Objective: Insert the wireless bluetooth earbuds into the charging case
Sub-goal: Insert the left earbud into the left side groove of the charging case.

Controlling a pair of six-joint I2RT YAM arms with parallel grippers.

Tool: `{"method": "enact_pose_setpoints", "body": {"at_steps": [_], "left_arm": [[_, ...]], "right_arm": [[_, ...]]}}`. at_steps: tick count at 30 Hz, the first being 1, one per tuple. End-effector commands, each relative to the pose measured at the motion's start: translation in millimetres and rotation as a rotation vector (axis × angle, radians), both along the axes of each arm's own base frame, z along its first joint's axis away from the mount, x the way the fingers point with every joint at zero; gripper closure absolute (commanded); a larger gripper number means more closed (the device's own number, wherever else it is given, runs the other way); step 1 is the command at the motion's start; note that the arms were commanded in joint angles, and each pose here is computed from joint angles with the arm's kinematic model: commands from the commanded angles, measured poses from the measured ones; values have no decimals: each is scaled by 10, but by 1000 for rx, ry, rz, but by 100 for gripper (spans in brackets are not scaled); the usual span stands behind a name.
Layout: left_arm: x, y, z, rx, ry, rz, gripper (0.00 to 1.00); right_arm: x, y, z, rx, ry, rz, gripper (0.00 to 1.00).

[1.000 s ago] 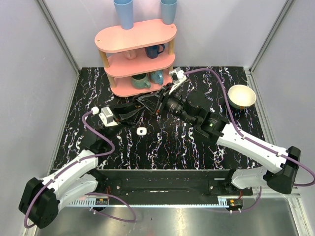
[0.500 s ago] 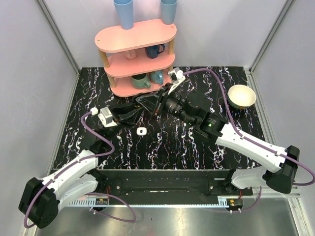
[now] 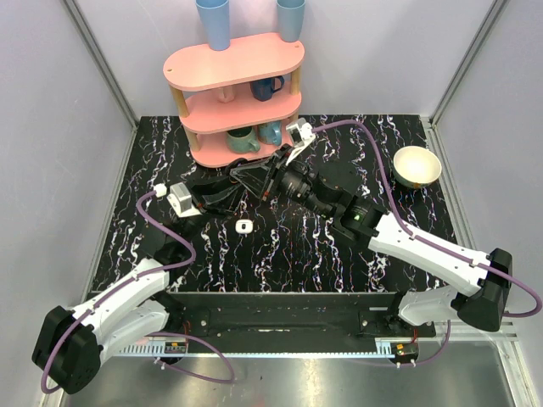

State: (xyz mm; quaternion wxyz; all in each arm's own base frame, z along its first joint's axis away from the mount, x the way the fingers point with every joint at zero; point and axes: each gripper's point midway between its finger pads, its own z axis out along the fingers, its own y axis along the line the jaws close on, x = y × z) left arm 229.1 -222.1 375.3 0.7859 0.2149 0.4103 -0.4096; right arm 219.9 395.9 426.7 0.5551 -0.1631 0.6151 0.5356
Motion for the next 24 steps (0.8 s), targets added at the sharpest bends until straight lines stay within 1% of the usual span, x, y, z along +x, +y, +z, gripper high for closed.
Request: {"method": "enact_pose_setpoints", "body": {"at_steps": [1, 13, 24], "left_arm": [[-81, 84, 229, -71, -64, 12, 100], [-75, 106, 200, -75, -42, 28, 100], [-49, 89, 196, -73, -38, 36, 100]], "right_arm": [[22, 7, 52, 31, -40, -39, 89], [135, -70, 123, 44, -84, -133, 89], [136, -19, 69, 63, -60, -118, 89]]}}
